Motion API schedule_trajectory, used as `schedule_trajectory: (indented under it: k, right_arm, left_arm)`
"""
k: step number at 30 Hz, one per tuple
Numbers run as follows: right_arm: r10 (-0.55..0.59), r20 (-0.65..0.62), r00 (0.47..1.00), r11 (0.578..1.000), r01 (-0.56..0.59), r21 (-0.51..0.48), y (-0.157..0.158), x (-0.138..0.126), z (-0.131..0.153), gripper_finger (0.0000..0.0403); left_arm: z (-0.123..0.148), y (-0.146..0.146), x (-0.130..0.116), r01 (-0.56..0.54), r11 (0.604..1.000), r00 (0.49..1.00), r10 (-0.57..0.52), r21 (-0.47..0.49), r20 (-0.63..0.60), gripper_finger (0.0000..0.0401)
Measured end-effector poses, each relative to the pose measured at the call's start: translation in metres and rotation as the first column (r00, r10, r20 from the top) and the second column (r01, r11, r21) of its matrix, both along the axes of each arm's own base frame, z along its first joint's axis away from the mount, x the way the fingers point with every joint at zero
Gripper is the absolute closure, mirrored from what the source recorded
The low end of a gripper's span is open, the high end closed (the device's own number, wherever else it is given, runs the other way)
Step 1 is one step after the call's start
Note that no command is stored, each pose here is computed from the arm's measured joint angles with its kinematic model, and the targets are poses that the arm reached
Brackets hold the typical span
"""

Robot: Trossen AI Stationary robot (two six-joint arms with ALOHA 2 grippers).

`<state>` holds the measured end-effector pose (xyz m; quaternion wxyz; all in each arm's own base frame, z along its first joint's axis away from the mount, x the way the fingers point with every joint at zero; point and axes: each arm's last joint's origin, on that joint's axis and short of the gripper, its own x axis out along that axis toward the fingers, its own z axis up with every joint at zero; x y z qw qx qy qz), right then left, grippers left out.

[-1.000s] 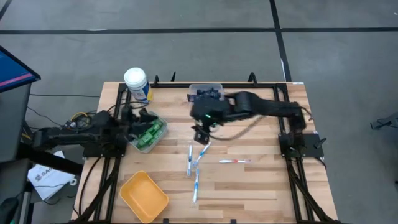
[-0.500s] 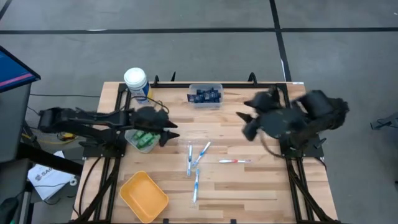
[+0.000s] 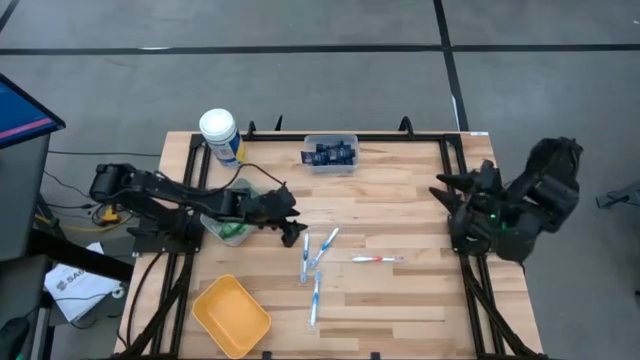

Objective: Pick & Place Travel size toiletries
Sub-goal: Put the dark blue toothbrush into the orange bin

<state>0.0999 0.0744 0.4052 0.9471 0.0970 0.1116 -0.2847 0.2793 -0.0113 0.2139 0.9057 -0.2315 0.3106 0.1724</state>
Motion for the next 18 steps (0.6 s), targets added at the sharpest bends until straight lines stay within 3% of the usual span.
schedule_trajectory:
  k: [12,18]
  right_arm:
    - [0.166,0.222,0.961,0.986,-0.164,-0.026,-0.020,-0.043,-0.064,0.0247]
    - [0.261,0.293,0.920,0.962,-0.272,-0.002,-0.028,-0.056,-0.081,0.0274]
  left_arm:
    - [0.005,-0.011,0.000,-0.053,0.998,0.998,0.054,-0.030,0.026,0.0146]
    - [0.005,-0.013,0.000,-0.050,0.997,0.998,0.052,-0.065,0.036,0.0146]
